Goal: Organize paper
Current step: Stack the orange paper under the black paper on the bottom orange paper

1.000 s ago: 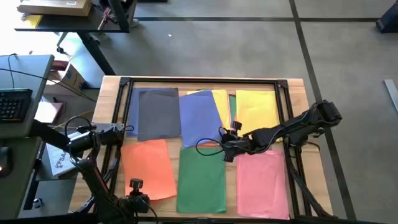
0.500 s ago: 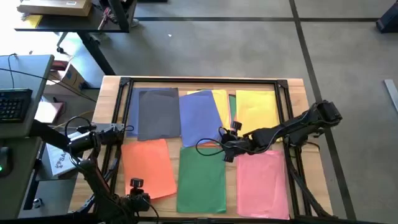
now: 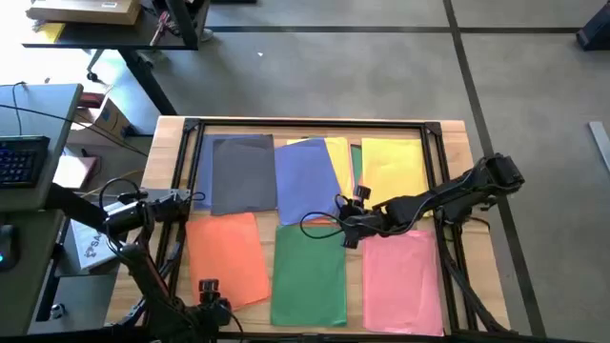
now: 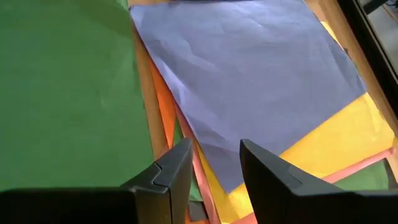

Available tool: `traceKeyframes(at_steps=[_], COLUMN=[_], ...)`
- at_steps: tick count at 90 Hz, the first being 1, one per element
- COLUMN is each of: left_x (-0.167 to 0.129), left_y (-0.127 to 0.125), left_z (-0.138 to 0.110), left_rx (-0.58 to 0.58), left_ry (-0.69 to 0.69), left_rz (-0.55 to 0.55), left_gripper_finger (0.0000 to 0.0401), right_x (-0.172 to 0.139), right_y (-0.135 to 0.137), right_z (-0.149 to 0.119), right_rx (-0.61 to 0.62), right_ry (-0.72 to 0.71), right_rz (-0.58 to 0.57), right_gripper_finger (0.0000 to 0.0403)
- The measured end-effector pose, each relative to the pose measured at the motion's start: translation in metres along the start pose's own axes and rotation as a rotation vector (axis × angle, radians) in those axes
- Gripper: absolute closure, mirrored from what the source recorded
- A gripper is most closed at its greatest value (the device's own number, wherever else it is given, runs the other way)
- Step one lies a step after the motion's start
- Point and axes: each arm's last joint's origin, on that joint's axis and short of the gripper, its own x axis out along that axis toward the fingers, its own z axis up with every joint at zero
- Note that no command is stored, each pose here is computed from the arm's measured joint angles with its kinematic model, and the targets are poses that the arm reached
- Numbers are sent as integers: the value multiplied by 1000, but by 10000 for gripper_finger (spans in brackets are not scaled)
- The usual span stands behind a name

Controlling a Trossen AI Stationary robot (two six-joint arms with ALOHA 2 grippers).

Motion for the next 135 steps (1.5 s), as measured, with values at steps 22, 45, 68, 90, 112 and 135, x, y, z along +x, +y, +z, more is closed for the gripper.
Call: traceKeyframes(at_steps=[22, 45, 68, 90, 112, 135], left_x=[5, 54, 57, 43, 36, 33], left_y=[27, 58, 52, 33, 25, 26], left_z=[16, 24, 20, 1, -11, -11], left_rx=[-274, -357, -269, -148, -103, -68], left_ry=[-67, -141, -157, -113, -105, -110], left_rz=[94, 105, 37, -43, -72, -74], left_gripper_finger=[312, 383, 398, 400, 401, 401], right_x=[0, 0, 0, 0, 0, 0], right_y=[0, 1, 1, 2, 2, 2], right_z=[1, 2, 3, 5, 5, 5], right_rx=[5, 15, 39, 49, 52, 49], right_ry=[-7, -22, -23, -44, -41, -41], right_rz=[2, 11, 17, 28, 40, 41], right_gripper_finger=[284, 284, 284, 284, 284, 284])
